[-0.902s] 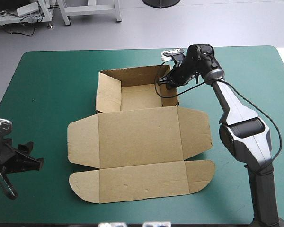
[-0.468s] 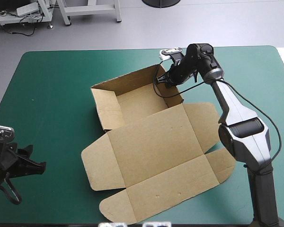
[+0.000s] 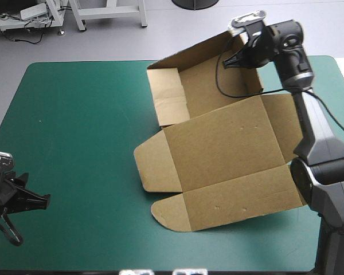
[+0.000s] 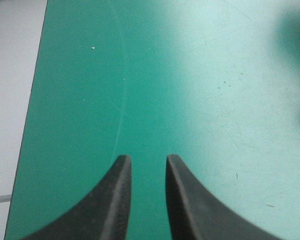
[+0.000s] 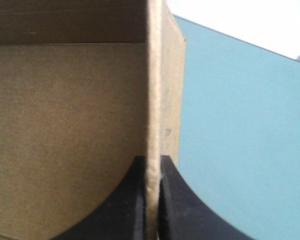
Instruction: Fold the box
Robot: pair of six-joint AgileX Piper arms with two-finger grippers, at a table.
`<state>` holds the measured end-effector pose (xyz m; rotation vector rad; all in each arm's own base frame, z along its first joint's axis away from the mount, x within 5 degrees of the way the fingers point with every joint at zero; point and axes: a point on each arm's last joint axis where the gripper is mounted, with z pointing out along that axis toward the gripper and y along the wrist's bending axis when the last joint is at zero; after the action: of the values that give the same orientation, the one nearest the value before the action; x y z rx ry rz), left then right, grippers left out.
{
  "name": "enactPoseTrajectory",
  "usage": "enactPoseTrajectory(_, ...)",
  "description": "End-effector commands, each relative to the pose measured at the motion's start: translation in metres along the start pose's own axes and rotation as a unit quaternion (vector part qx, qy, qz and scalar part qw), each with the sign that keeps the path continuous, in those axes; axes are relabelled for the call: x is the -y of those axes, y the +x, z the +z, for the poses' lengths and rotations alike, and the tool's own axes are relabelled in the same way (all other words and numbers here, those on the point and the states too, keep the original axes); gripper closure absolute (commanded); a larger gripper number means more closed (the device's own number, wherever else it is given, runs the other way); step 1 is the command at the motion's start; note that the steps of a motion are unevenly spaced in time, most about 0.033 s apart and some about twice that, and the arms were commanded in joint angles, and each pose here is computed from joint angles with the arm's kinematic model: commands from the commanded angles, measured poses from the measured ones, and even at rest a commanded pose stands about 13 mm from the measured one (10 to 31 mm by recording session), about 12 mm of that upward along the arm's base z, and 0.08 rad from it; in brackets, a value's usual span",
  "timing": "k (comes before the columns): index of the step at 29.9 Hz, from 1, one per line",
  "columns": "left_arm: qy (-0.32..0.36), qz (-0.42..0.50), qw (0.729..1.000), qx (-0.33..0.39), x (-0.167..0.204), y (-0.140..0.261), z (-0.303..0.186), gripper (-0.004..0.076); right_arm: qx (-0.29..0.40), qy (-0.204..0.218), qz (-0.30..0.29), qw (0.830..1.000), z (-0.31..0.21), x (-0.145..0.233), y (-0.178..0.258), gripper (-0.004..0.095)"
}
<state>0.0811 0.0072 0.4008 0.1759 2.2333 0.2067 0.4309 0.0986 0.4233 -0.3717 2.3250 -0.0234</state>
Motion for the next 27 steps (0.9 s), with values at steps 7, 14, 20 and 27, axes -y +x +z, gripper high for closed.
enactPoseTrajectory(7, -0.004, -0.008, 0.998, 0.066, -0.002, -0.016, -0.003, 0.0552, 0.06, 0.124, 0.118, 0.983, -0.1, 0.121, 0.021, 0.0927)
enactPoseTrajectory(14, 0.003, -0.016, 0.999, 0.049, 0.0, -0.022, 0.009, 0.0552, -0.045, 0.144, 0.222, 0.963, -0.07, 0.198, 0.088, 0.0927)
enactPoseTrajectory(20, 0.029, -0.031, 0.997, 0.061, 0.005, -0.027, 0.013, 0.0552, -0.097, 0.157, 0.255, 0.949, -0.044, 0.227, 0.132, 0.0927)
enactPoseTrajectory(27, 0.05, -0.042, 0.996, 0.057, 0.009, -0.029, 0.017, 0.0552, -0.132, 0.137, 0.26, 0.947, -0.003, 0.228, 0.169, 0.0927)
